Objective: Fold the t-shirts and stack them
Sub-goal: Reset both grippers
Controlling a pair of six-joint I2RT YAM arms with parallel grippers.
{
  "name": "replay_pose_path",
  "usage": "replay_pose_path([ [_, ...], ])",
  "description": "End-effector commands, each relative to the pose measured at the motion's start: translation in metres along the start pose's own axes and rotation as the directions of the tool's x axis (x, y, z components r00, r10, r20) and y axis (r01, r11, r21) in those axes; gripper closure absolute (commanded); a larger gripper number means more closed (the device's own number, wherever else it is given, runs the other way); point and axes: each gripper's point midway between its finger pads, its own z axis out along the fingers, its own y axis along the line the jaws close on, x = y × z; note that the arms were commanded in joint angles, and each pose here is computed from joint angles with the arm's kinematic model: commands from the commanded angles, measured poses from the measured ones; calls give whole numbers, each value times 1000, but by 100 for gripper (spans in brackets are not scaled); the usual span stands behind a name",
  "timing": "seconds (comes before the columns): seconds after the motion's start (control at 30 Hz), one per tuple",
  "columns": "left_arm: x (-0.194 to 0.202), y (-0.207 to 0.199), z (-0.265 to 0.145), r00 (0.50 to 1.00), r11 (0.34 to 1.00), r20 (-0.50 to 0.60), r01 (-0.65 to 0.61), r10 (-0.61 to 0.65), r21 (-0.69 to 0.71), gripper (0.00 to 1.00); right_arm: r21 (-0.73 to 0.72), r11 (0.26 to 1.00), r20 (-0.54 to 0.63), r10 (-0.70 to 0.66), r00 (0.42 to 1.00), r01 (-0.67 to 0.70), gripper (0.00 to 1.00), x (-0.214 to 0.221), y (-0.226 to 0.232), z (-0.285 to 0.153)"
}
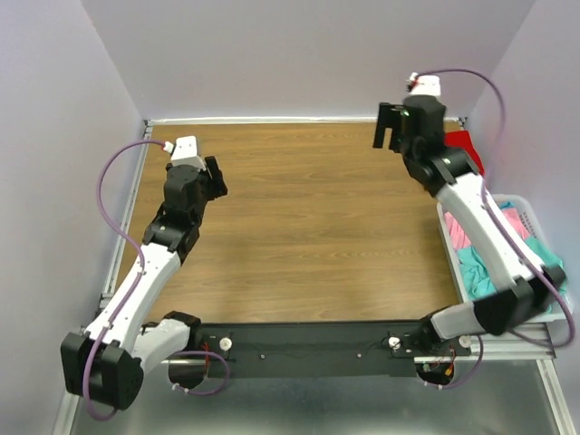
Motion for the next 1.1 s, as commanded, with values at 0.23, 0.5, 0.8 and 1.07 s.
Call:
replay_pose_path([
  [0.23,-77,26,-104,943,994,315,112,-111,15,26,76,971,167,210,963,-225,0,38,-91,-131],
  [0.5,-78,60,-152,837,970,503,243,-213,6,11,-45,939,352,333,875,-340,0,71,-121,-187],
  [0.8,-60,74,-166,766,956,589,291,-255,36,7,-28,935,382,337,861,-354,0,85,-125,-182],
  [1.07,-54,69,-154,800,963,552,270,-238,24,6,-32,940,382,326,865,-340,0,88,-121,-176],
])
